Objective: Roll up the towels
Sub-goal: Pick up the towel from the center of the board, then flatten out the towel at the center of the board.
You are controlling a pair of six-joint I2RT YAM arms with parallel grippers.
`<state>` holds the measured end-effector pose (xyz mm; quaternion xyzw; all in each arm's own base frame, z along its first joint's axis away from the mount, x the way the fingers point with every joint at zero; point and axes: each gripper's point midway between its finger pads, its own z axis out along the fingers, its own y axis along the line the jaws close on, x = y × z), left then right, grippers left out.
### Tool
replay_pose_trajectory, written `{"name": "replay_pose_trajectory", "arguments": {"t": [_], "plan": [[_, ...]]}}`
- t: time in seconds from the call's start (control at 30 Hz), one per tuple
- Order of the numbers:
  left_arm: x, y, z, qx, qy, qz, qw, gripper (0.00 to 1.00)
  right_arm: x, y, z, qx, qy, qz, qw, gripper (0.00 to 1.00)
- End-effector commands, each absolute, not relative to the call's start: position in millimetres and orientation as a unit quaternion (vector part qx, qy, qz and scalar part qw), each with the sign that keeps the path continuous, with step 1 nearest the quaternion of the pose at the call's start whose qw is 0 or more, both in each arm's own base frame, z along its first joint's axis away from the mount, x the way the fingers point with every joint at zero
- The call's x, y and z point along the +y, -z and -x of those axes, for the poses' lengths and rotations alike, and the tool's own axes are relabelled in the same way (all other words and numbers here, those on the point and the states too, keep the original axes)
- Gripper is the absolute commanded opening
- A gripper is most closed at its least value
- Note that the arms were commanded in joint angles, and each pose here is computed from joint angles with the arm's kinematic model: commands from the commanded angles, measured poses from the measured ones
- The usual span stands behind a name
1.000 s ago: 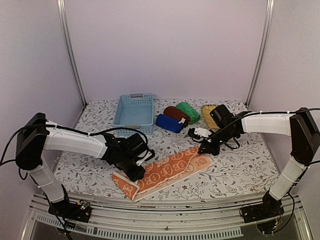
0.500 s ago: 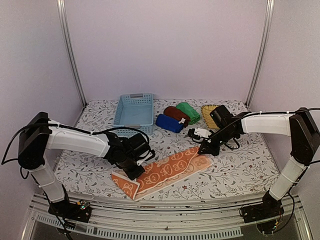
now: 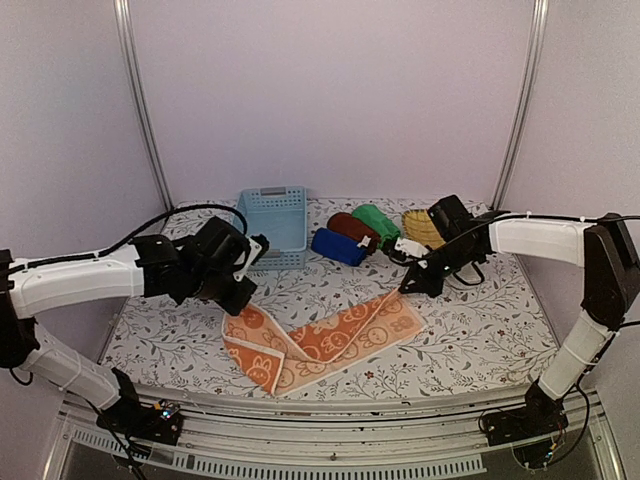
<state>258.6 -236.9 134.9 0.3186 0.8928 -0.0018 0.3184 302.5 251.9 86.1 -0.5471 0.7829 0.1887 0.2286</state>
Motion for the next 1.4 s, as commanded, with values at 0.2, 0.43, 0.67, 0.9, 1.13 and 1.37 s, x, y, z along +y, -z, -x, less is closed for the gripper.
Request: {"name": "replay_pose_trajectory", "arguments": {"t": [0.2, 0.43, 0.67, 0.9, 1.13, 1.37], "plan": [[-144, -253, -288, 0.855, -0.060, -0.116, 0.502, 0.00, 241, -223, -352, 0.775, -0.222, 0.488, 0.333, 0.06], [-123, -305, -273, 0.826, -0.031, -0.077, 0.558, 0.00, 230, -290, -329, 0.759, -0.214, 0.486, 0.377, 0.06], [-122, -334, -234, 0.807, 0.099, -0.068, 0.578, 0.00, 214, -316, -245, 0.715, -0.258, 0.519, 0.391, 0.07], [-159, -349, -191, 0.755, 0.272, -0.136, 0.581, 0.00, 204, -299, -157, 0.662, -0.335, 0.586, 0.326, 0.08], [-168, -274, -248, 0.832, 0.136, -0.101, 0.528, 0.00, 213, -241, -220, 0.736, -0.303, 0.533, 0.287, 0.06], [-115, -137, -357, 0.924, -0.003, 0.043, 0.380, 0.00, 182, -129, -379, 0.869, -0.189, 0.395, 0.232, 0.14]]}}
